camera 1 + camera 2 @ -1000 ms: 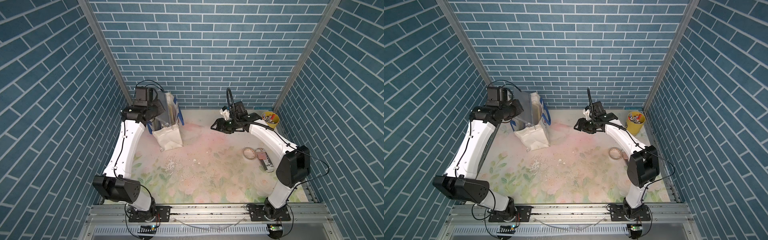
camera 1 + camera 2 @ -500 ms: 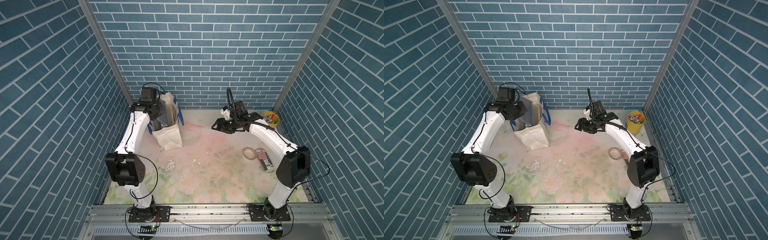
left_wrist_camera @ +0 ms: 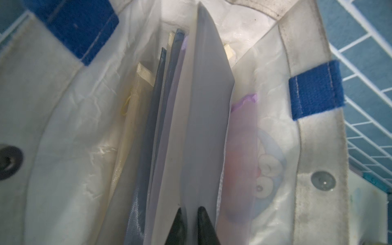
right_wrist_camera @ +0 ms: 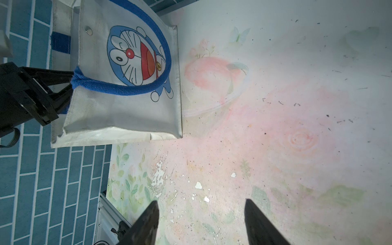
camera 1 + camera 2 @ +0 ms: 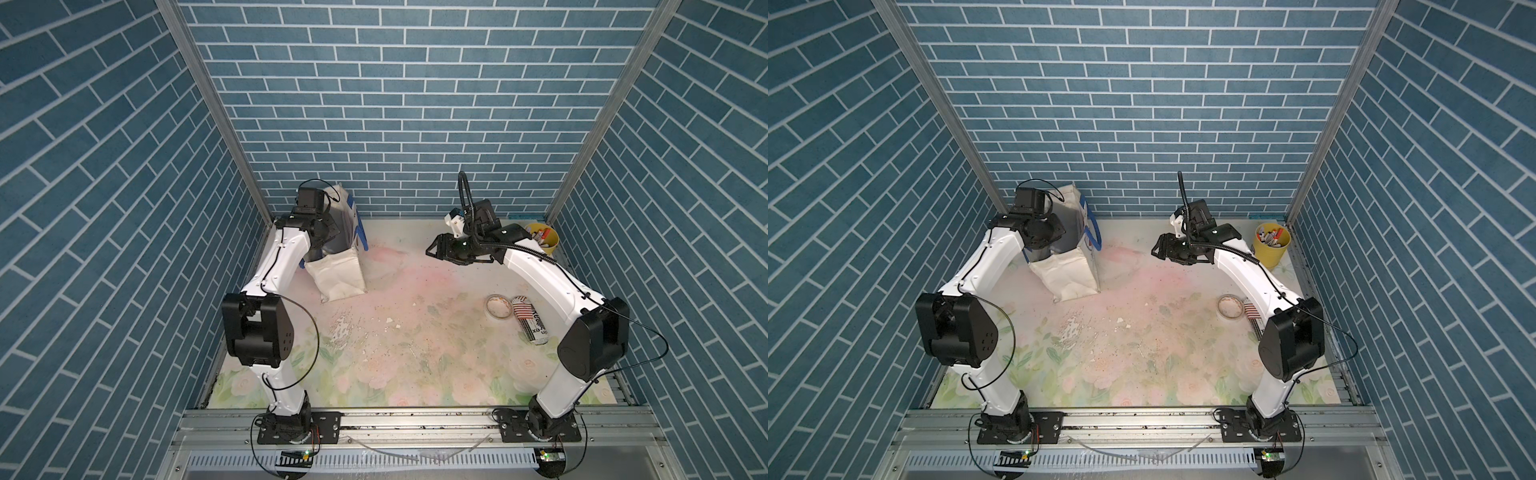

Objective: Put the pencil pouch into the canvas bag
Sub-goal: Place the pencil pouch in the canvas bag.

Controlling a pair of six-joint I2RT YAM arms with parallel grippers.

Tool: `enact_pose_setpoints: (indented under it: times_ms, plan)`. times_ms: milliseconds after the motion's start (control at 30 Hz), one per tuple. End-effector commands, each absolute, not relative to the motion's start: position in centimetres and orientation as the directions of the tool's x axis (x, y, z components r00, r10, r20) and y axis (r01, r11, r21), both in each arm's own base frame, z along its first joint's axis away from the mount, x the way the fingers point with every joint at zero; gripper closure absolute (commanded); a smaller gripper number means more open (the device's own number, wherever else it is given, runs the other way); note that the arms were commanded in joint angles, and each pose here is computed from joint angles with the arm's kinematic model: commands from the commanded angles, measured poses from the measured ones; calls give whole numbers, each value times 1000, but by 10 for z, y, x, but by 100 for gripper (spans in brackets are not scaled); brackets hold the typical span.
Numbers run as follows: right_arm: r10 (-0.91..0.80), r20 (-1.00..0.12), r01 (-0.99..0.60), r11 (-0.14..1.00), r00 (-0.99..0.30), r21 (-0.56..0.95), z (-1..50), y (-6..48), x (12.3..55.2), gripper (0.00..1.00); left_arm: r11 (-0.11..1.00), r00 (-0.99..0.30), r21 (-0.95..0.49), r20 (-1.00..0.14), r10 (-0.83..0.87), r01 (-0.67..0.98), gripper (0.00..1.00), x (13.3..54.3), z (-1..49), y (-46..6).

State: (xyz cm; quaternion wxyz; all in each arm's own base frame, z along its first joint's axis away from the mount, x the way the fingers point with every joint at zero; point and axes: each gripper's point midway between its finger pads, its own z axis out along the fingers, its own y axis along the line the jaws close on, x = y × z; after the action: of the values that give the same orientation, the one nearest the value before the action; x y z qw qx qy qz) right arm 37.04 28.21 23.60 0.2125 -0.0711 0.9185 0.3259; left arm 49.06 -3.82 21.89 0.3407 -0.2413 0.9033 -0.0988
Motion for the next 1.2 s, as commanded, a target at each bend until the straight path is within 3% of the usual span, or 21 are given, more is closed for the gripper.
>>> enact_pose_setpoints:
  times_ms: [0,133,300,400,567,833,1000,1100,1167]
  plan:
    - [19,-455,-263,793,-890,549,242,273,363,36,870,-641,-360,-589,-491,-336,72,494,228,-45]
    - [11,-480,-268,818,-877,509,244,263,359,30,898,-643,-325,-626,-440,-298,51,479,253,-41]
    - [-1,-522,-264,864,-853,429,242,239,349,1,942,-645,-246,-687,-335,-227,19,434,293,-31]
    - [-11,-511,-227,904,-859,363,230,218,341,1,959,-649,-220,-706,-283,-179,2,398,303,-30]
    - [-2,-565,-155,963,-825,223,215,171,335,1,966,-627,-207,-735,-257,-154,1,336,286,-24]
    - [105,-723,56,994,-683,91,197,79,318,1,884,-547,-165,-731,-407,-438,1,273,209,27]
    - [229,-818,315,947,-528,61,169,10,317,1,874,-510,-114,-774,-376,-472,1,274,183,42]
    - [297,-841,322,934,-452,157,146,-7,330,1,905,-536,-15,-802,-265,-426,1,283,171,46]
    - [253,-875,309,943,-412,127,138,-18,340,2,898,-531,57,-822,-206,-437,1,289,163,56]
